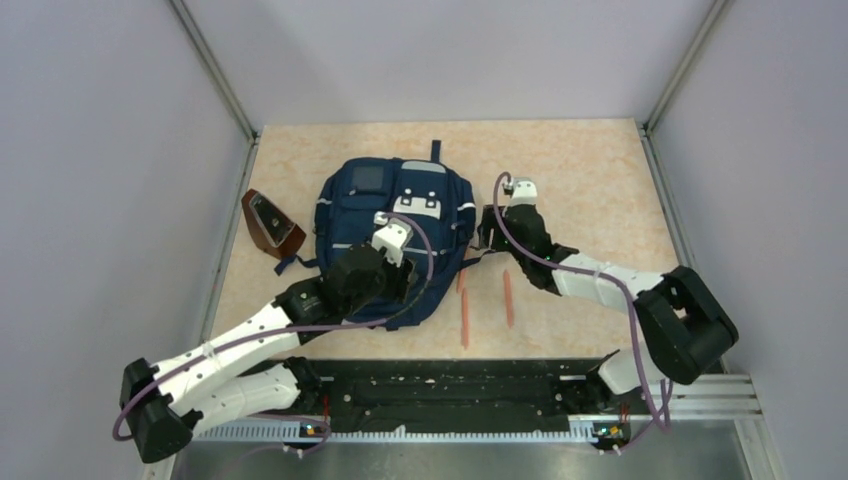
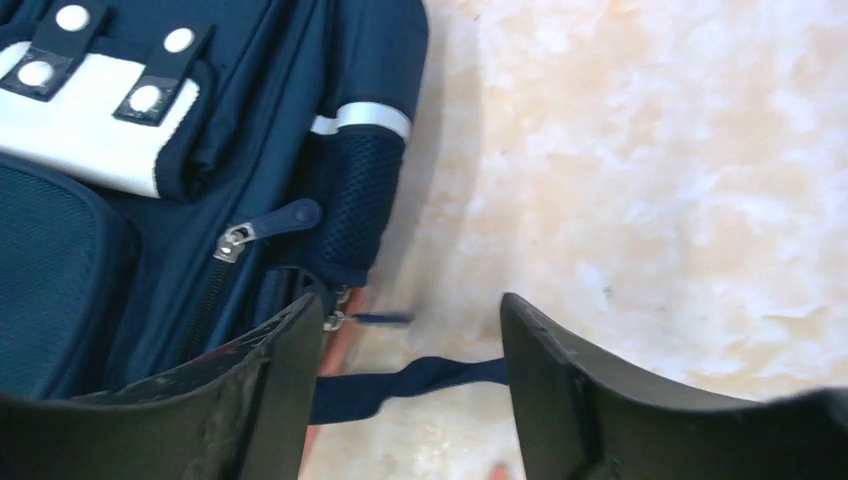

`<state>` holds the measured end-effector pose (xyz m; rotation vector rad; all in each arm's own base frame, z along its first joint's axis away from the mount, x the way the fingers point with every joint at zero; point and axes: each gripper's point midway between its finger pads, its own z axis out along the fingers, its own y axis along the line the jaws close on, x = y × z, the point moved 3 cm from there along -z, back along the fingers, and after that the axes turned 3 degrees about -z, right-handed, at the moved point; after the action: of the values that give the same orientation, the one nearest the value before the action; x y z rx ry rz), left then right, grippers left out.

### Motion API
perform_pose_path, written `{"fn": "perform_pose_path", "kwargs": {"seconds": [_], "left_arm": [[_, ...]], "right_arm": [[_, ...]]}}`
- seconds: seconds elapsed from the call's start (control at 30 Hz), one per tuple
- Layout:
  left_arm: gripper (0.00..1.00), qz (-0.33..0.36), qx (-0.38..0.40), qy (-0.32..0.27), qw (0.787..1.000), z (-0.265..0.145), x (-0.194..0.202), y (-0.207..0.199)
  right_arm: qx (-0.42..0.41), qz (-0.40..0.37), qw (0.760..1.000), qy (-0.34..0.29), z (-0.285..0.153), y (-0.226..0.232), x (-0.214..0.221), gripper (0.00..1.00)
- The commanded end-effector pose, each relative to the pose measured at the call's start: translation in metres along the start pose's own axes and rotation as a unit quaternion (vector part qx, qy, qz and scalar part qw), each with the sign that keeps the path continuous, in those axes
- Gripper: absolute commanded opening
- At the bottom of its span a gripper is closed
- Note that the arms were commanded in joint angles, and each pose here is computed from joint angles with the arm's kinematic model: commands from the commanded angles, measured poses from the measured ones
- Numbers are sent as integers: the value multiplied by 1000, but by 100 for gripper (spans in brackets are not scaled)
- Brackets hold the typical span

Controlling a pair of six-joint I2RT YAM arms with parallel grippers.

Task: Pack the student bag
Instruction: Zip the student bag at the center of the board.

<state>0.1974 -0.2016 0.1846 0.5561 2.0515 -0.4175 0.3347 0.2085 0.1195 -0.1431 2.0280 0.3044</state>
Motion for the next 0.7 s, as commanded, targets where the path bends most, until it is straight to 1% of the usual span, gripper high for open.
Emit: {"fn": "perform_pose_path", "kwargs": {"seconds": [0.0,0.07,0.13,0.2,0.27,0.37,0.43,0.53,0.6,0.67], "left_arm": [[69,-43,20,-70,996,-25,-39,-4],[80,-53,27,-83,995,-32,-49,-6],[86,-61,21,-83,994,-38,-56,-4],[91,-63,11,-68,996,-41,-58,-1],[93,-67,-5,-40,997,-39,-55,8],[93,-107,-20,3,994,-31,-42,28],[93,-146,-22,6,989,-27,-37,42],[93,-175,-28,2,984,-26,-32,53],[93,-188,-30,4,982,-27,-31,57],[93,-194,-27,7,981,-29,-31,59]], "right_arm": [[43,4,999,-32,-25,-20,-17,69],[40,9,998,-41,-37,-23,-21,73],[31,11,999,-44,-44,-23,-23,74],[14,14,999,-49,-53,-19,-27,74],[-19,10,999,-44,-58,-10,-28,74],[-69,8,997,-35,-62,5,-29,74],[-102,20,994,-27,-64,15,-27,74],[-159,50,986,-15,-66,35,-21,74],[-170,66,983,-9,-66,43,-14,74],[-163,77,984,-5,-62,45,-8,74]]}}
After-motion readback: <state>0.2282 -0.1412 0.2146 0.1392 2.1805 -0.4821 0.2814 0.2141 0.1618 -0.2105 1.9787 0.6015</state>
